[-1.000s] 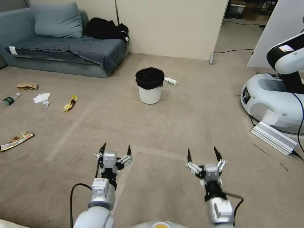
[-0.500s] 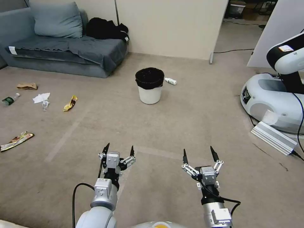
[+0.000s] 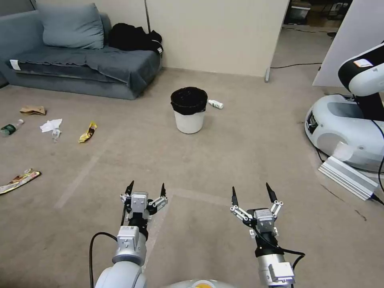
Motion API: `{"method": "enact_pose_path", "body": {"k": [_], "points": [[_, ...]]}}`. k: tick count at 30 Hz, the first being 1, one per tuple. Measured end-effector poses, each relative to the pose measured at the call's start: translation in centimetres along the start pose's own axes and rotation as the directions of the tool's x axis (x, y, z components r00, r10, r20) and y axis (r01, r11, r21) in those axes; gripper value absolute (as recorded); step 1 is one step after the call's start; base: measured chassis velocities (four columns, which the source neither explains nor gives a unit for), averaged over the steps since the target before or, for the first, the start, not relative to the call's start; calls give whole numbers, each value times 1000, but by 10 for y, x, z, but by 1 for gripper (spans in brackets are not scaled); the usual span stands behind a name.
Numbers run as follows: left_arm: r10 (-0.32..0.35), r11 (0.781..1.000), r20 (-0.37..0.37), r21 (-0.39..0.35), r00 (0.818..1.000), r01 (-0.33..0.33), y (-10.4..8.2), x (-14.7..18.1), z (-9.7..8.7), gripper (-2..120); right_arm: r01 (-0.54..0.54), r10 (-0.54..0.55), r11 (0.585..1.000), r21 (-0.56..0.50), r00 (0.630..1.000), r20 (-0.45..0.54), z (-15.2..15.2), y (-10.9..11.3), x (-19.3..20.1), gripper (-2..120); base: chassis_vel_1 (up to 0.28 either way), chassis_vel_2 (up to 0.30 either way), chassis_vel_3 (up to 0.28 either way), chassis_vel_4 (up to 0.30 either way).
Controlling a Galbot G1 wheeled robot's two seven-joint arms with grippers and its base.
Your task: Pick up the trash bin, then pick up the garbage from the floor and place it into the trash bin.
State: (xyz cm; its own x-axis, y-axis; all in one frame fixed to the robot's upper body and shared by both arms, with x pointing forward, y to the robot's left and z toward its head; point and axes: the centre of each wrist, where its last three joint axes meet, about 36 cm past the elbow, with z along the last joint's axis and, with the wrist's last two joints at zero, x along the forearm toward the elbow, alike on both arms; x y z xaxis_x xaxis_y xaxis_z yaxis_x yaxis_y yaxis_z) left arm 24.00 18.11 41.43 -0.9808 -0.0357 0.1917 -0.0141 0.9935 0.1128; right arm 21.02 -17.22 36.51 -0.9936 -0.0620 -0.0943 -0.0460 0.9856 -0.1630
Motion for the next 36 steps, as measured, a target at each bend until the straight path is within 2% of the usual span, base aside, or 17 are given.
{"method": "enact_pose_path", "body": {"k": [13,36], "points": [[-18,1000,-4,-4,1000,18,1,10,0,100,-7,7,1000,1,1000,7,-1,-7,-3,100,-253,260,264,-267],[-14,1000,-3,-7,1000,14,-2,16,-2,100,-9,9,1000,1,1000,13,-6,-9,-7,100,-334,324,335,-339]]}}
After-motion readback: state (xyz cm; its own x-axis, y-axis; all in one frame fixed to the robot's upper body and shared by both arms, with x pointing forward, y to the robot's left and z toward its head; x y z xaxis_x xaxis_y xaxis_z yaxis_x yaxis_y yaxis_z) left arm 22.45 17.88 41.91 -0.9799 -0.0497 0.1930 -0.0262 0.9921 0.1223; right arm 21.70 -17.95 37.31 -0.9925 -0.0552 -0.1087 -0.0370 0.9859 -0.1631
